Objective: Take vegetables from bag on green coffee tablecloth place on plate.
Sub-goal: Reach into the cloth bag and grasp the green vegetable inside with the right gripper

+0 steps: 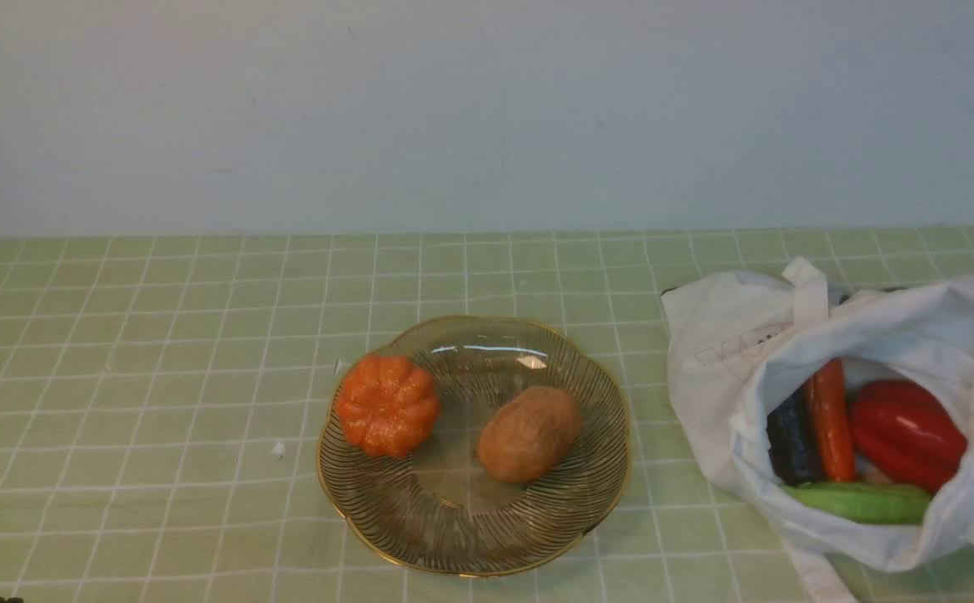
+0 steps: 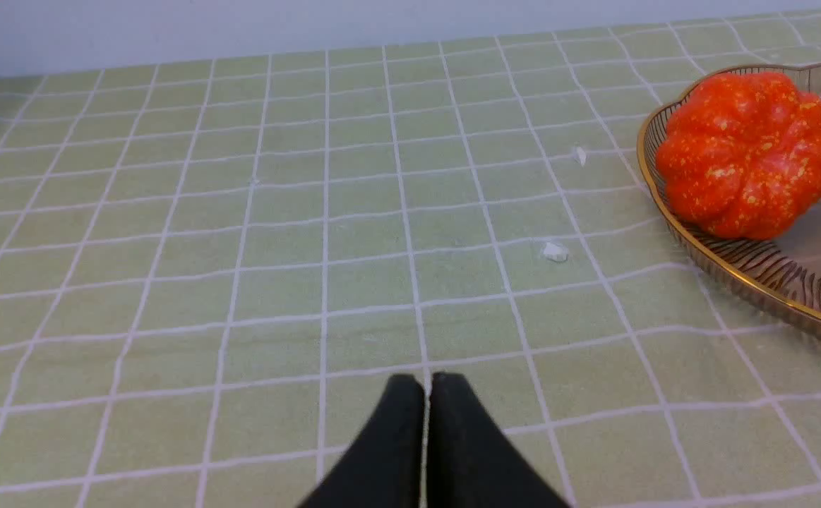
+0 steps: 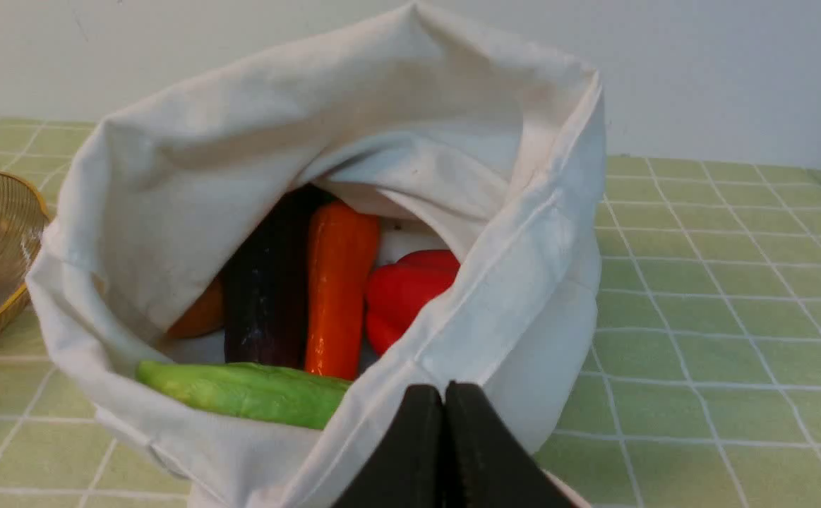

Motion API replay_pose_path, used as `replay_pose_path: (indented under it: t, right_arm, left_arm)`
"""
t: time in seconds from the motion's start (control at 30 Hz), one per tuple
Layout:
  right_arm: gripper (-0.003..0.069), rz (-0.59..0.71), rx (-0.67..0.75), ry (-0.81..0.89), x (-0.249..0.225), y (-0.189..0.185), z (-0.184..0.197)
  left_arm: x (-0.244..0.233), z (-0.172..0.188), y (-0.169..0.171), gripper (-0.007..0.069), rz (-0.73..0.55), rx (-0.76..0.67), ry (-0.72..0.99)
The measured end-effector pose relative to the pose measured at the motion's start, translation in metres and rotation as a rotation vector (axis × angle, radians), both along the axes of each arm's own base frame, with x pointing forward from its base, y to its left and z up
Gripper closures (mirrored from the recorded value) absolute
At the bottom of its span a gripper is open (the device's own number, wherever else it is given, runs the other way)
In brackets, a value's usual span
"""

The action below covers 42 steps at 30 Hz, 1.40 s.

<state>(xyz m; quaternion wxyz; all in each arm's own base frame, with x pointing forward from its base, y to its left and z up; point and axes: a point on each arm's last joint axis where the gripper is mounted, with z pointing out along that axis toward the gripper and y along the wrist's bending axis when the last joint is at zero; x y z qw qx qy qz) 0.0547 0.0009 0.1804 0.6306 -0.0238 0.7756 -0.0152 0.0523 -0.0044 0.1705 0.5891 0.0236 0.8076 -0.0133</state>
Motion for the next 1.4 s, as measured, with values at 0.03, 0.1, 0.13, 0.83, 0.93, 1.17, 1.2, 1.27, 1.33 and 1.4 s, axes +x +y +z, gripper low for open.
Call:
replay_pose_path:
  t: [0.03, 0.1, 0.13, 0.83, 0.93, 1.17, 1.2, 1.27, 1.33, 1.4]
  right_arm:
    - [0.0671, 0.000, 0.000, 0.000, 0.000, 0.000, 0.000]
    - [0.0671, 0.000, 0.000, 0.000, 0.000, 0.000, 0.000]
    - [0.0671, 0.000, 0.000, 0.000, 0.000, 0.000, 0.000]
    - [0.0671, 0.000, 0.000, 0.000, 0.000, 0.000, 0.000]
    - [0.0671, 0.000, 0.000, 0.000, 0.000, 0.000, 0.000]
    - [0.0671, 0.001, -0.003, -0.007, 0.000, 0.000, 0.001]
    - [0.0671, 0.000, 0.018, -0.021, 0.000, 0.000, 0.001]
    - [0.0671, -0.002, 0.095, -0.059, 0.001, 0.001, 0.004]
    - [0.0671, -0.010, 0.201, -0.116, 0.002, 0.002, 0.010]
    - [0.0671, -0.024, 0.334, -0.183, 0.002, 0.001, 0.016]
  left_arm:
    - [0.000, 0.000, 0.000, 0.0630, 0.000, 0.000, 0.000]
    - [0.000, 0.000, 0.000, 0.0630, 0.000, 0.000, 0.000]
    - [0.000, 0.000, 0.000, 0.0630, 0.000, 0.000, 0.000]
    - [0.000, 0.000, 0.000, 0.0630, 0.000, 0.000, 0.000]
    - [0.000, 0.000, 0.000, 0.0630, 0.000, 0.000, 0.000]
    - [0.000, 0.000, 0.000, 0.0630, 0.000, 0.000, 0.000]
    - [0.000, 0.000, 0.000, 0.0630, 0.000, 0.000, 0.000]
    - [0.000, 0.000, 0.000, 0.0630, 0.000, 0.000, 0.000]
    - [0.000, 0.000, 0.000, 0.0630, 0.000, 0.000, 0.000]
    - [0.000, 0.000, 0.000, 0.0630, 0.000, 0.000, 0.000]
